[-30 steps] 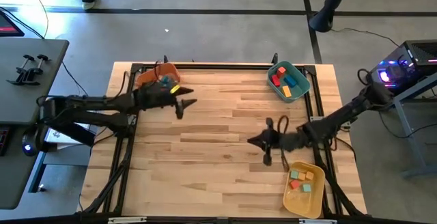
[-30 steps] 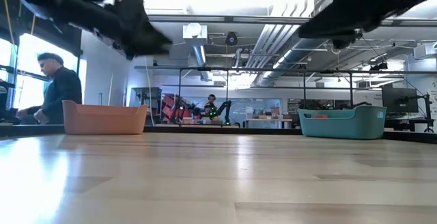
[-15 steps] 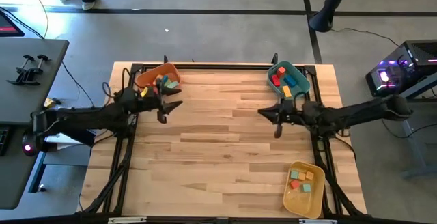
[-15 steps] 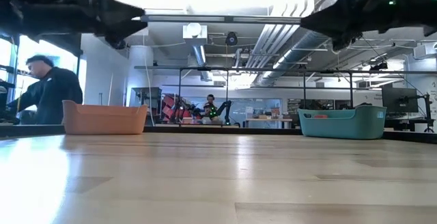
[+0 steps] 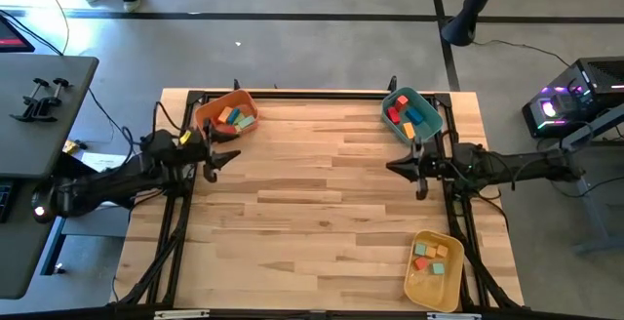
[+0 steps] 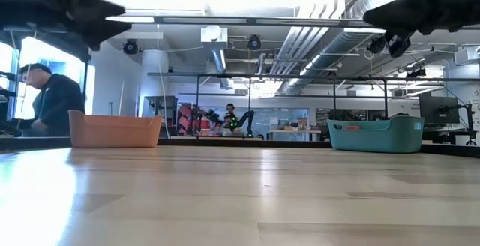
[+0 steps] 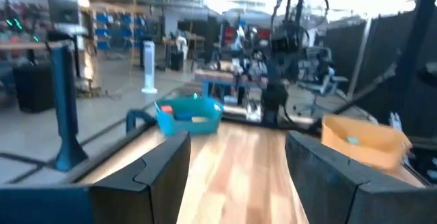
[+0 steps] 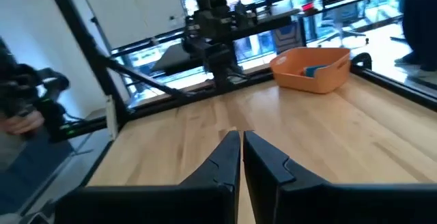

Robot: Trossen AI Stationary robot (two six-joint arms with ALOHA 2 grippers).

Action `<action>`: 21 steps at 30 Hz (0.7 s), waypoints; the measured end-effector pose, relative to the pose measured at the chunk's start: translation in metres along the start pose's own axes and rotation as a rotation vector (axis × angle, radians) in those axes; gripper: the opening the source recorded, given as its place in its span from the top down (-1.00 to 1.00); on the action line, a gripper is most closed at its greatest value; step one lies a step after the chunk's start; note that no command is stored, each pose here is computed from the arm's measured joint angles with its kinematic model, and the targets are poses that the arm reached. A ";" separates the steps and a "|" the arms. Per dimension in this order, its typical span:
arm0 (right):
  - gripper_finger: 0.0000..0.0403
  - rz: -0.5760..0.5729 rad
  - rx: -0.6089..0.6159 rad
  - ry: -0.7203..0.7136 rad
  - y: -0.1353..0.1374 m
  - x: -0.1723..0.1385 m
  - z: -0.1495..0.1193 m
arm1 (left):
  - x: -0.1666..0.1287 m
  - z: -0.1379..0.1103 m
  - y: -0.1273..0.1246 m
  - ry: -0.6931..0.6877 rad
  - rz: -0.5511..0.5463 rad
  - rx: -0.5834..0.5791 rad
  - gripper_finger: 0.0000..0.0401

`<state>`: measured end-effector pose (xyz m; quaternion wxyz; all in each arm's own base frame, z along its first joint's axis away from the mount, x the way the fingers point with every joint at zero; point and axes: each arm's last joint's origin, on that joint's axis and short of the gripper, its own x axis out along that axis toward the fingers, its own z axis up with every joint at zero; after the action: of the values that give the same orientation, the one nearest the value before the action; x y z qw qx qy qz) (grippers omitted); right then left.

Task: Sort blocks by size
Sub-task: Return to Home Position

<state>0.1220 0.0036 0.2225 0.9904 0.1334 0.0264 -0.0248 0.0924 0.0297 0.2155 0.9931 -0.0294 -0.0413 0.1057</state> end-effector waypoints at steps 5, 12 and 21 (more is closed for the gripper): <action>0.94 0.031 -0.007 -0.018 0.005 0.000 0.001 | -0.014 -0.006 -0.002 0.041 -0.009 -0.027 -0.11; 0.94 0.074 -0.035 -0.078 0.014 0.000 0.005 | -0.008 -0.021 -0.006 0.085 -0.060 -0.088 -0.11; 0.94 0.049 -0.049 -0.113 0.023 0.006 0.006 | -0.002 -0.038 -0.018 -0.038 -0.154 -0.074 -0.11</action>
<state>0.1293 0.0242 0.2337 0.9936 0.1079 -0.0323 -0.0072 0.0975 0.0097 0.1792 0.9956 -0.0608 -0.0660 0.0280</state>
